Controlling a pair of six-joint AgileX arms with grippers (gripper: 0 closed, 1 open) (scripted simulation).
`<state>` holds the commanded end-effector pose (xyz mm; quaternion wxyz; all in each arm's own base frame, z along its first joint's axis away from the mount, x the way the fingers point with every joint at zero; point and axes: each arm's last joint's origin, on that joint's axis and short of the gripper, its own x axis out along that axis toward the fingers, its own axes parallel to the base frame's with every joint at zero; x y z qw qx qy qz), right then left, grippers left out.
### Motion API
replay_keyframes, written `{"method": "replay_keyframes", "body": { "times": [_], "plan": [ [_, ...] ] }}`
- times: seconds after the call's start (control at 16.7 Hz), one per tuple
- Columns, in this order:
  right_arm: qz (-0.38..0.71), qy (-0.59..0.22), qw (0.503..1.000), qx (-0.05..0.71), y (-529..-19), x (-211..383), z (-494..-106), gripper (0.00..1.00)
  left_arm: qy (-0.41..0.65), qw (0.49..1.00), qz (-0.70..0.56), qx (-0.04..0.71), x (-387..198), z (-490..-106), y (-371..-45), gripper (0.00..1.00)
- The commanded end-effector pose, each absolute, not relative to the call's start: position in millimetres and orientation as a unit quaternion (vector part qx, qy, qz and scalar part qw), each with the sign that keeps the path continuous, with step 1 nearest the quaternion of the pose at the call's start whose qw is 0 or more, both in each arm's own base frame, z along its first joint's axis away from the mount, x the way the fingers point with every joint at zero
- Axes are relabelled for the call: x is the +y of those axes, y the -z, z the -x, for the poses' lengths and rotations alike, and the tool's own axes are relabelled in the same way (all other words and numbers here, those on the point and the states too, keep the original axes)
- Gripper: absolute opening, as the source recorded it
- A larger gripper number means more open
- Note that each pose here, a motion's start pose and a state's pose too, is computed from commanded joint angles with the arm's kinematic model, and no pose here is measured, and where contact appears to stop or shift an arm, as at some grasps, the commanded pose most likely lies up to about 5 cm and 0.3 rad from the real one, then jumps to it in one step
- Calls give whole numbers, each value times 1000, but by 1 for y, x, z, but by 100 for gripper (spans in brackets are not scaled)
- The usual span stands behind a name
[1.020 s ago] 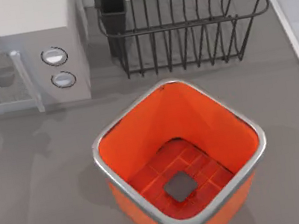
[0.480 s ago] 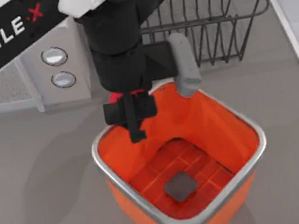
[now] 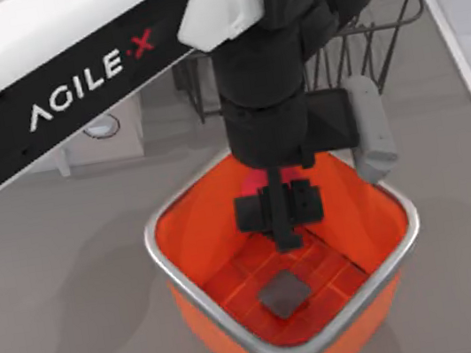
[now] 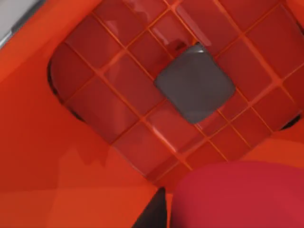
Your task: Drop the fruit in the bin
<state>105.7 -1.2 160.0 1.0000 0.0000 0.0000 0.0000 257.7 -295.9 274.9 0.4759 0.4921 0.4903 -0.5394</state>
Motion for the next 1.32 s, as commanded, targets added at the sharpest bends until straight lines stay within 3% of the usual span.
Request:
{"method": "replay_keyframes", "body": {
  "times": [0.18,0.54,0.84,1.32],
  "plan": [
    [0,0,1000,0,-160,-1,-106,100,539,478,-491,490,-297,-258,-266,0],
    [0,0,1000,0,-160,-1,-106,100,542,474,-489,492,-299,-253,-207,0],
    [0,0,1000,0,-160,-1,-106,100,543,473,-489,493,-299,-252,-203,0],
    [0,0,1000,0,-160,-1,-106,100,543,473,-489,493,-299,-252,-203,60]
  ]
}}
